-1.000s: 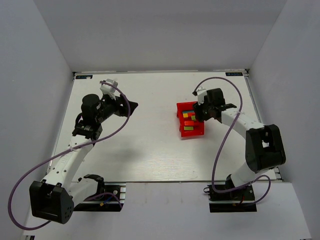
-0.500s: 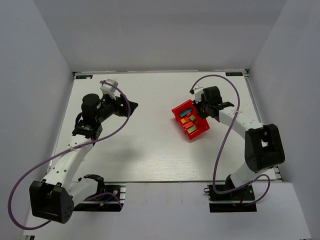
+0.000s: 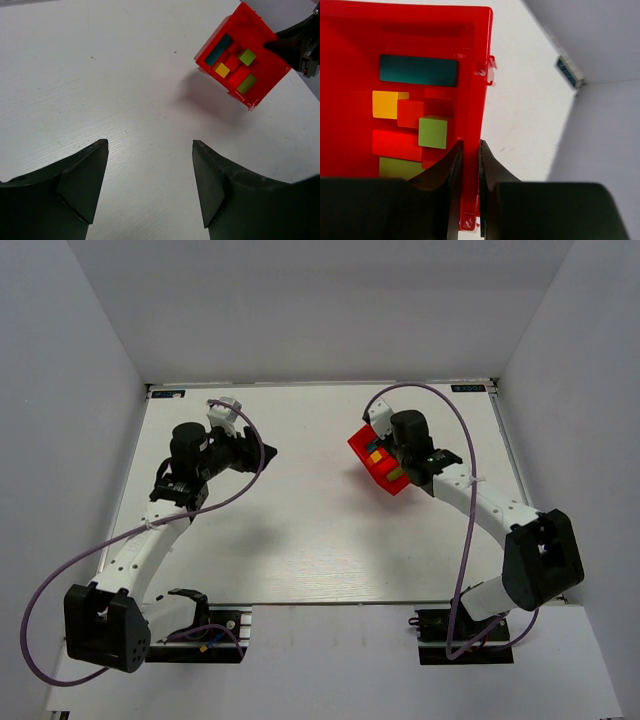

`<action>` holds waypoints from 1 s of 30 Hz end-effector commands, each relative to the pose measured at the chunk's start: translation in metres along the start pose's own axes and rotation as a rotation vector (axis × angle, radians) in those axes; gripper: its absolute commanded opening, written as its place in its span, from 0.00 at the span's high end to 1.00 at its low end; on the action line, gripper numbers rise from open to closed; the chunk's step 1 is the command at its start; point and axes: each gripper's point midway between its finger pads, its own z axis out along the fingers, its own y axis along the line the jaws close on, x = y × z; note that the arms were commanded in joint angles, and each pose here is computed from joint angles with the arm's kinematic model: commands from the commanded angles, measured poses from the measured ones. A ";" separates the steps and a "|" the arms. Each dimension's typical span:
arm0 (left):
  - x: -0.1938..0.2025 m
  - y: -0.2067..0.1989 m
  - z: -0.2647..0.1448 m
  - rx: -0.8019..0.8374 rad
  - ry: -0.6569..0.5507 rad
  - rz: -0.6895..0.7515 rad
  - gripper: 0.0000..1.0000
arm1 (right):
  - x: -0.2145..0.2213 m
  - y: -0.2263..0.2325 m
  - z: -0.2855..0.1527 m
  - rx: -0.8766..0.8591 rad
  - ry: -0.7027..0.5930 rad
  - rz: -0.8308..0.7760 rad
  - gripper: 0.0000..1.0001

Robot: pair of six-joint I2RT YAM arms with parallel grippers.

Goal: Build the wood block tower

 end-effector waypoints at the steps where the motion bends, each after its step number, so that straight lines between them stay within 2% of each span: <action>1: -0.012 -0.004 0.000 0.014 0.002 0.006 0.22 | -0.035 -0.045 -0.016 0.247 -0.087 -0.085 1.00; 5: -0.012 -0.006 0.000 0.023 0.004 0.006 0.22 | -0.043 -0.056 -0.023 0.386 -0.110 -0.153 1.00; 6: -0.012 -0.006 0.000 0.023 0.004 0.006 0.22 | -0.036 -0.054 -0.024 0.413 -0.070 -0.233 1.00; 8: -0.009 -0.004 0.001 0.021 0.012 0.002 0.22 | -0.042 -0.058 -0.029 0.500 -0.105 -0.240 1.00; 9: -0.009 -0.004 0.001 0.021 0.012 0.002 0.22 | -0.032 -0.053 -0.025 0.510 -0.054 -0.349 1.00; 10: -0.009 -0.004 0.001 0.021 0.012 0.002 0.22 | -0.039 -0.055 -0.028 0.551 -0.084 -0.341 1.00; 14: -0.009 -0.004 0.001 0.021 0.012 0.002 0.22 | -0.033 -0.041 -0.026 0.612 -0.061 -0.474 1.00; 15: -0.009 -0.004 0.001 0.021 0.012 0.002 0.22 | -0.040 -0.047 -0.031 0.667 -0.092 -0.470 1.00; 17: -0.009 -0.004 0.001 0.021 0.012 0.002 0.22 | -0.034 -0.035 -0.029 0.678 -0.071 -0.563 1.00; 18: -0.009 -0.004 0.001 0.021 0.012 0.002 0.22 | -0.041 -0.039 -0.034 0.753 -0.125 -0.512 1.00; 19: -0.009 -0.006 0.001 0.030 0.014 0.002 0.22 | -0.045 -0.036 -0.038 0.778 -0.105 -0.625 1.00; 21: -0.009 -0.006 0.001 0.030 0.014 0.002 0.22 | -0.048 -0.036 -0.049 0.873 -0.161 -0.593 1.00; 22: -0.009 -0.006 0.001 0.030 0.014 0.002 0.22 | -0.051 -0.033 -0.054 0.917 -0.147 -0.664 1.00; 24: -0.009 -0.006 0.001 0.030 0.014 0.002 0.22 | -0.051 -0.021 -0.049 0.937 -0.141 -0.755 1.00; 30: -0.009 -0.006 0.001 0.030 0.014 0.002 0.22 | -0.052 -0.010 -0.047 0.951 -0.152 -0.782 1.00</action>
